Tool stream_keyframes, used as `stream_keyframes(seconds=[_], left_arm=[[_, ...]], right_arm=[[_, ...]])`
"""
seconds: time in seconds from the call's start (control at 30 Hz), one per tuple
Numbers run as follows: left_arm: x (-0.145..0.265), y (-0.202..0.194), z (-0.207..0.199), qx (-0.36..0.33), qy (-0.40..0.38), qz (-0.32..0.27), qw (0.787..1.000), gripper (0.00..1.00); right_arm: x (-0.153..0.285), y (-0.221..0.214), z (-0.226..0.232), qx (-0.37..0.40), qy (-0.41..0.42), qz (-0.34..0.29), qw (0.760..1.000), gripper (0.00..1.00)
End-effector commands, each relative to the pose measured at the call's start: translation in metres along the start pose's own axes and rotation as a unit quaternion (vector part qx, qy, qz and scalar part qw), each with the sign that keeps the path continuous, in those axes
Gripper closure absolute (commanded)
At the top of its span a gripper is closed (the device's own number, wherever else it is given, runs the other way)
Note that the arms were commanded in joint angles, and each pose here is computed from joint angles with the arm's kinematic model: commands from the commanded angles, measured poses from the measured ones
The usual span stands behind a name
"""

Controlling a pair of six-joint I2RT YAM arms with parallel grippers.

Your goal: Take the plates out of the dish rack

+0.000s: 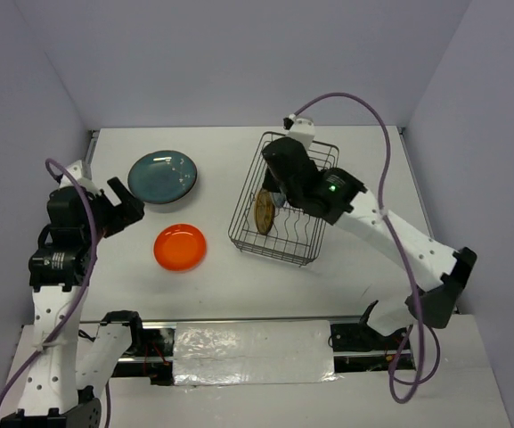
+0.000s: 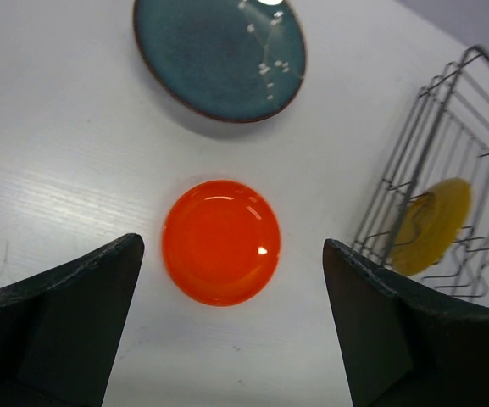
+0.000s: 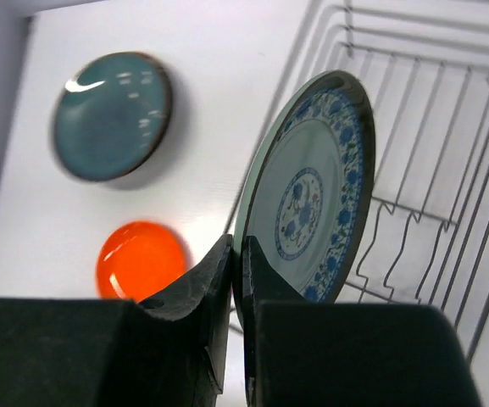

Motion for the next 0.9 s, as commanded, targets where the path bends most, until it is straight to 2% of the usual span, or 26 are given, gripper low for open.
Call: stream_keyframes(seconds=[0.0,0.07,0.1,0.13,0.17,0.2,0.23,0.27,0.33,0.37,0.4,0.43,0.57,0.73,0.87], left_arm=[[0.026,0.035,-0.023,0.042,-0.073,-0.043,0.996,0.01],[0.036,0.049,-0.037,0.075,-0.124,-0.035,0.989,0.01],[0.040,0.052,-0.042,0.087,-0.147,-0.030,0.985,0.01],[0.046,0.057,-0.052,0.109,-0.196,-0.016,0.974,0.00],[0.049,0.058,-0.056,0.121,-0.223,-0.009,0.967,0.00],[0.051,0.059,-0.062,0.149,-0.250,0.002,0.957,0.00],[0.053,0.053,-0.066,0.160,-0.289,0.027,0.944,0.00],[0.052,0.054,-0.069,0.168,-0.313,0.023,0.935,0.00],[0.052,0.044,-0.072,0.198,-0.348,0.050,0.915,0.01],[0.052,0.042,-0.072,0.201,-0.356,0.051,0.911,0.01],[0.052,0.038,-0.071,0.201,-0.357,0.058,0.911,0.01],[0.053,0.035,-0.070,0.198,-0.355,0.060,0.912,0.00],[0.051,0.017,-0.061,0.179,-0.315,0.086,0.928,0.01],[0.042,-0.005,-0.052,0.163,-0.295,0.110,0.935,0.05],[0.036,-0.017,-0.048,0.156,-0.288,0.126,0.936,0.12]], right_arm=[[0.062,0.034,0.016,0.098,0.119,-0.024,0.988,0.99],[0.078,0.027,0.023,0.177,0.167,-0.011,0.970,0.99],[0.093,0.020,0.031,0.252,0.188,-0.018,0.949,1.00],[0.093,0.009,0.032,0.305,0.176,-0.012,0.936,1.00],[0.093,0.004,0.029,0.381,0.149,-0.028,0.912,1.00],[0.097,-0.014,0.035,0.430,0.156,-0.022,0.889,1.00],[0.100,-0.024,0.034,0.468,0.151,-0.018,0.871,1.00],[0.096,-0.037,0.031,0.521,0.130,-0.022,0.843,1.00],[0.105,-0.067,0.033,0.578,0.143,-0.030,0.803,1.00],[0.108,-0.075,0.033,0.619,0.150,-0.040,0.770,1.00],[0.112,-0.084,0.035,0.639,0.158,-0.050,0.751,1.00],[0.119,-0.099,0.040,0.666,0.180,-0.070,0.720,1.00],[0.130,-0.108,0.058,0.676,0.218,-0.098,0.697,1.00],[0.137,-0.121,0.085,0.689,0.271,-0.101,0.664,1.00],[0.137,-0.128,0.103,0.693,0.285,-0.109,0.653,1.00]])
Point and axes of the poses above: each gripper's point midway between its finger pads, its own x axis back along the fingers, its own z axis along the line the jaws close on, y = z × x, the point moved 10 cm from there along x, back along the fingers, and after that the axes turned 9 degrees about -x, right-handed, at the moved point
